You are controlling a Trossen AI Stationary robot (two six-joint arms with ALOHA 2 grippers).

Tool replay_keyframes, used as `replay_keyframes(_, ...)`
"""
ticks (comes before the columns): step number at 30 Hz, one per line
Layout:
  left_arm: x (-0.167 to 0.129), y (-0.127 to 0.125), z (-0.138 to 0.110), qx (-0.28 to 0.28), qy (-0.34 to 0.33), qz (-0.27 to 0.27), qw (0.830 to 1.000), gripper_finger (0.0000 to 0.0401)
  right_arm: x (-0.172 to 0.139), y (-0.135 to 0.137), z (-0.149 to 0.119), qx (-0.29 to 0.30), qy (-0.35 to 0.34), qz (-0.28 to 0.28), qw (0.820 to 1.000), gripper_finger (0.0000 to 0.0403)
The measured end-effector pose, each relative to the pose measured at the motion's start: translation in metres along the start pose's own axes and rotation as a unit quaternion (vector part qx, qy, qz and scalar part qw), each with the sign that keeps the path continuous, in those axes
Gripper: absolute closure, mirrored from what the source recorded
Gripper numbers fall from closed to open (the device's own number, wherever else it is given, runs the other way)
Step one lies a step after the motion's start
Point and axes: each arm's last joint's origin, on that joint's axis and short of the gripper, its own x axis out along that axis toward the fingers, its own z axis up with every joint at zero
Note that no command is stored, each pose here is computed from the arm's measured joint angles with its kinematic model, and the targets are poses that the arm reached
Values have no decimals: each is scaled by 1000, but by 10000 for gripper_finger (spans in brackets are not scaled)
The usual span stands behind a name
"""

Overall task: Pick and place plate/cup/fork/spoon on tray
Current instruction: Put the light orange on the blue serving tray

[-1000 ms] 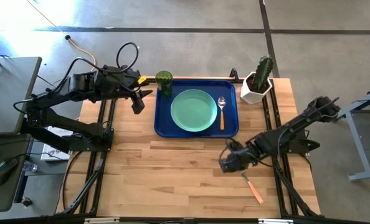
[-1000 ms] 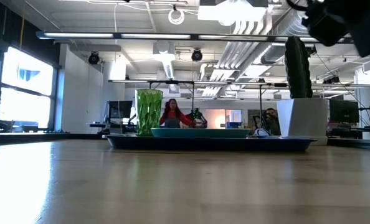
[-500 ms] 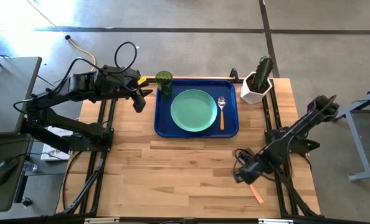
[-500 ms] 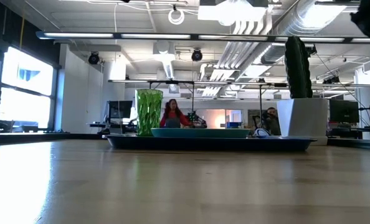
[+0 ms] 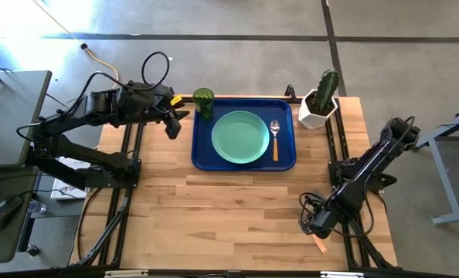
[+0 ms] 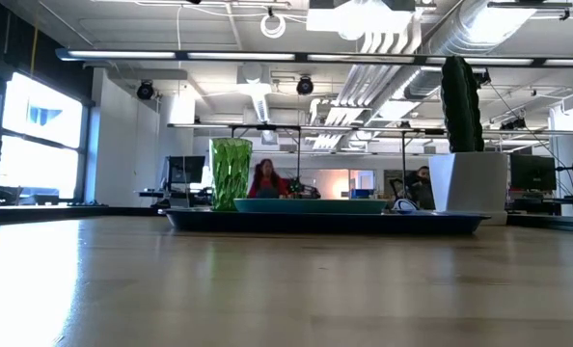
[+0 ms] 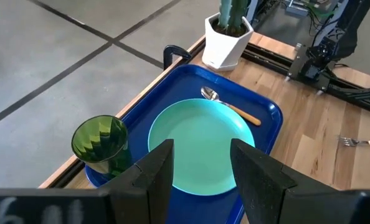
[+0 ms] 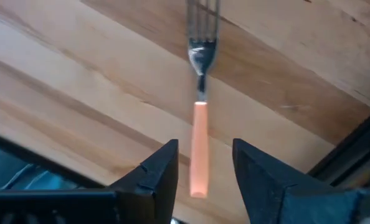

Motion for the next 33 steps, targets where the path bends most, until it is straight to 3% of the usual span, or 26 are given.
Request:
replay_keyframes(6,0,0,0,-1,0,0,1000,254,16,-8,-4,-11,4,2,1000,238)
replay_keyframes(21,0,0,0,-31,0,0,1000,254,50,-22,3,3,20,19,1000,238)
replay_keyframes(28,0,0,0,-40,0,0,999,254,53,-24,5,12,20,17,1000,238)
replay_keyframes(33,0,0,0,-40,0,0,999,254,52,-16,8,21,31,52,998,238)
